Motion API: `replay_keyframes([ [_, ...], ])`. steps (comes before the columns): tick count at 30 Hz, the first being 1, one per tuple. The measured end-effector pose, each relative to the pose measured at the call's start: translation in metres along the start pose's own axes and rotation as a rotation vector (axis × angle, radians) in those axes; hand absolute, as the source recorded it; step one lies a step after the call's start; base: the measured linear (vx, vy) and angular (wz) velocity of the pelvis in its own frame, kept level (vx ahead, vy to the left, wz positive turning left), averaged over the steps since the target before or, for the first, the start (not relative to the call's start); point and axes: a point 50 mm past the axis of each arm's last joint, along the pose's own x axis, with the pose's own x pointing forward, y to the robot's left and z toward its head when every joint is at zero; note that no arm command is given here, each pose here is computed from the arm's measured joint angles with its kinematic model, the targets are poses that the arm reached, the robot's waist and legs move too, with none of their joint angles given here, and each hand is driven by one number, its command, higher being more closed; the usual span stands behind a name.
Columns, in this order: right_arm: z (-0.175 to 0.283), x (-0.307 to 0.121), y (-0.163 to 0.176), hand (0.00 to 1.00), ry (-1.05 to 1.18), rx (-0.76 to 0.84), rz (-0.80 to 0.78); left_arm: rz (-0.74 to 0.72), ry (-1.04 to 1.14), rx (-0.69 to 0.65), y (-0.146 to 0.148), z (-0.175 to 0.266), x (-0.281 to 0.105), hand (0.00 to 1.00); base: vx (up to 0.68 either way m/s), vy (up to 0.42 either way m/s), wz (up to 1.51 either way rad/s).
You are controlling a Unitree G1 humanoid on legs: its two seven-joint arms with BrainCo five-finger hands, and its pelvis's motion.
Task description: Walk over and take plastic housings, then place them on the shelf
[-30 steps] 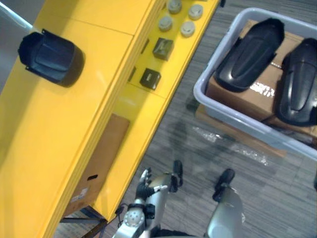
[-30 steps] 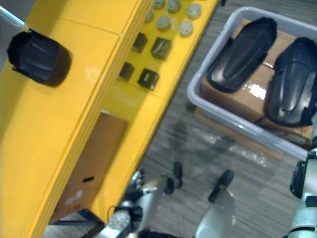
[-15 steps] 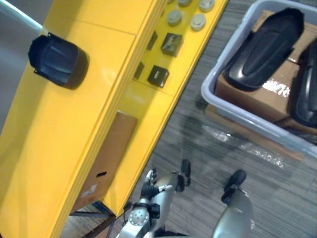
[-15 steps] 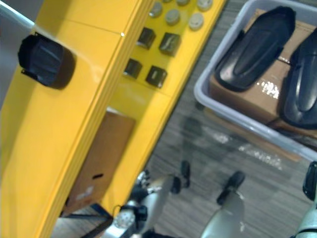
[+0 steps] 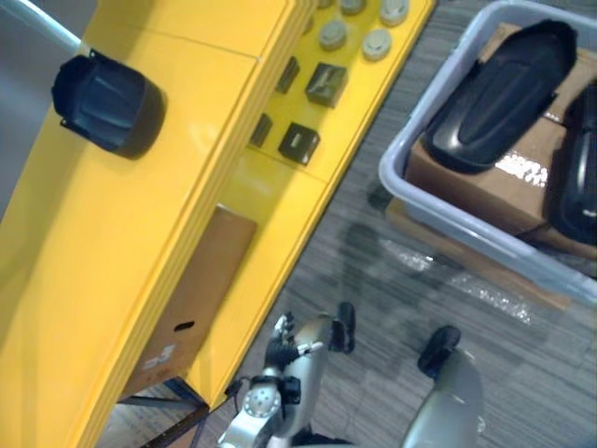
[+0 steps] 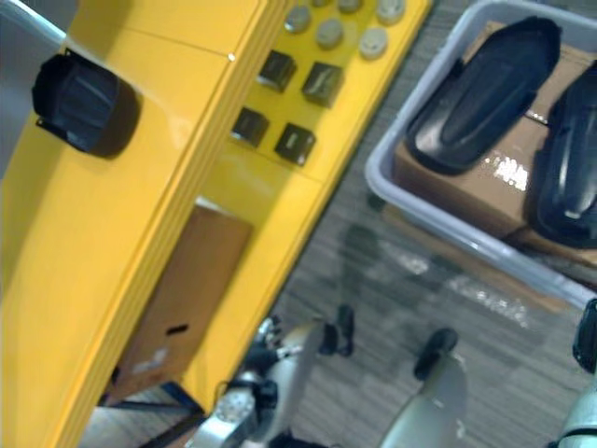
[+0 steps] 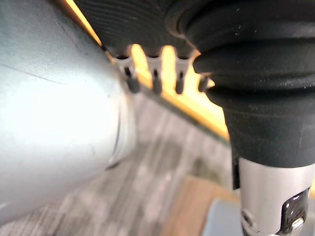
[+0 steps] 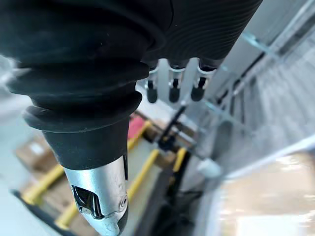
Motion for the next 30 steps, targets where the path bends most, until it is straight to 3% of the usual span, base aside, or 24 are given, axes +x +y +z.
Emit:
replay_keyframes([
  [6,-0.008,-0.008,0.017,0.00,0.071,-0.034,0.252,-0.002,0.001,0.000,0.000,0.000,0.000,0.00,-0.02,-0.014,-0.04],
  [19,-0.063,-0.018,0.015,0.00,0.328,-0.302,0.411,0.002,0.013,-0.023,-0.001,-0.002,-0.001,0.00,0.02,0.001,0.01],
  [27,-0.072,-0.018,0.011,0.00,0.362,-0.409,0.473,-0.004,0.012,-0.024,-0.003,-0.001,-0.001,0.00,0.02,0.005,0.02],
  [28,-0.073,-0.018,0.010,1.00,0.361,-0.418,0.477,-0.005,0.012,-0.025,-0.003,-0.001,-0.001,0.00,0.00,0.001,0.03],
  [30,-0.076,-0.014,0.004,1.00,0.360,-0.480,0.491,-0.014,0.009,-0.022,-0.005,0.000,0.000,0.00,0.00,-0.001,0.05],
])
